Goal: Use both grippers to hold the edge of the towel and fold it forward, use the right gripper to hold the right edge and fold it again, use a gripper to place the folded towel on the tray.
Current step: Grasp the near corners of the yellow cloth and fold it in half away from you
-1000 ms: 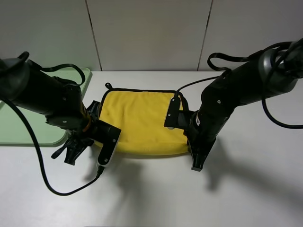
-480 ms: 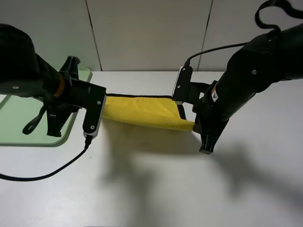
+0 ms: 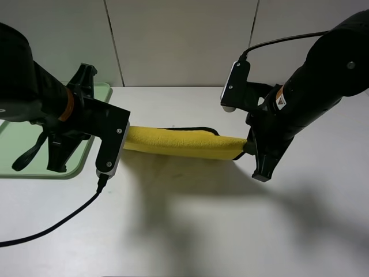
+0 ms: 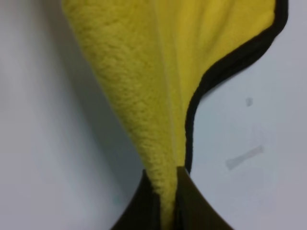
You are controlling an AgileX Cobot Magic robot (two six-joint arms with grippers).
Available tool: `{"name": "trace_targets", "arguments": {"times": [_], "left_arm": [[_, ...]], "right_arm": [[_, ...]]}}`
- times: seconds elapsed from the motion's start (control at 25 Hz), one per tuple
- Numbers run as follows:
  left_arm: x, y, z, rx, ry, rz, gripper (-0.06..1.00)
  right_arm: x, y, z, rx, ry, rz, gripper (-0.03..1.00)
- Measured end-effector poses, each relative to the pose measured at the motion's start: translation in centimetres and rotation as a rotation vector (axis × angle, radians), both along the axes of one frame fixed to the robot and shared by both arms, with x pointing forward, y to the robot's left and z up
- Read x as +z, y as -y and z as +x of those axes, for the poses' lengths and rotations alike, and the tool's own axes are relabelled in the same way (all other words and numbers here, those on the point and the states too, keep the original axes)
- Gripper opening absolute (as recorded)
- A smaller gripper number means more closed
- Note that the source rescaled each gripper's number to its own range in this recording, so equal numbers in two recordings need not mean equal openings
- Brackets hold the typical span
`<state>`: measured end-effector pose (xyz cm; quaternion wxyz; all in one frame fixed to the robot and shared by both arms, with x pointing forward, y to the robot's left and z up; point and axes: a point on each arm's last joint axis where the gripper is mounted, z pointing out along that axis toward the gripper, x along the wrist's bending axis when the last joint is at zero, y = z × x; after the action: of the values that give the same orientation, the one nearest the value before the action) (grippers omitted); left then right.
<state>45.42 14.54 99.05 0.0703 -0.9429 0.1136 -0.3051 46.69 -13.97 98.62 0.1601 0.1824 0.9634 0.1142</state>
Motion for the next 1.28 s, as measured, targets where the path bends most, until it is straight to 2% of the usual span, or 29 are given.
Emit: {"name": "trace_targets", "arguments": {"times": [0.24,0.56,0.76,1.04,1.28], "left_arm": [[-0.3,-0.2,0.3,0.038,-0.004,-0.016,0.00],[-3.2,-1.2,2.8,0.110,-0.064,0.001,0.00],[-3.9,-1.0,5.4,0.164,-0.061,-0.015,0.00],[-6.1,-0.1,8.3,0.187,-0.086,0.002,0.00],[-8.3,-0.5,10.7,0.221,-0.101,-0.048,0.00]], "right_arm": [[0.2,-0.3,0.3,0.007,0.034,0.029,0.00],[0.3,-0.9,1.2,0.070,0.132,0.065,0.00],[-0.7,-1.8,3.9,0.050,0.122,0.047,0.00],[-2.2,-1.3,8.8,-0.040,0.114,0.036,0.00],[-5.0,-0.8,10.2,-0.056,0.066,0.004,0.00]]}}
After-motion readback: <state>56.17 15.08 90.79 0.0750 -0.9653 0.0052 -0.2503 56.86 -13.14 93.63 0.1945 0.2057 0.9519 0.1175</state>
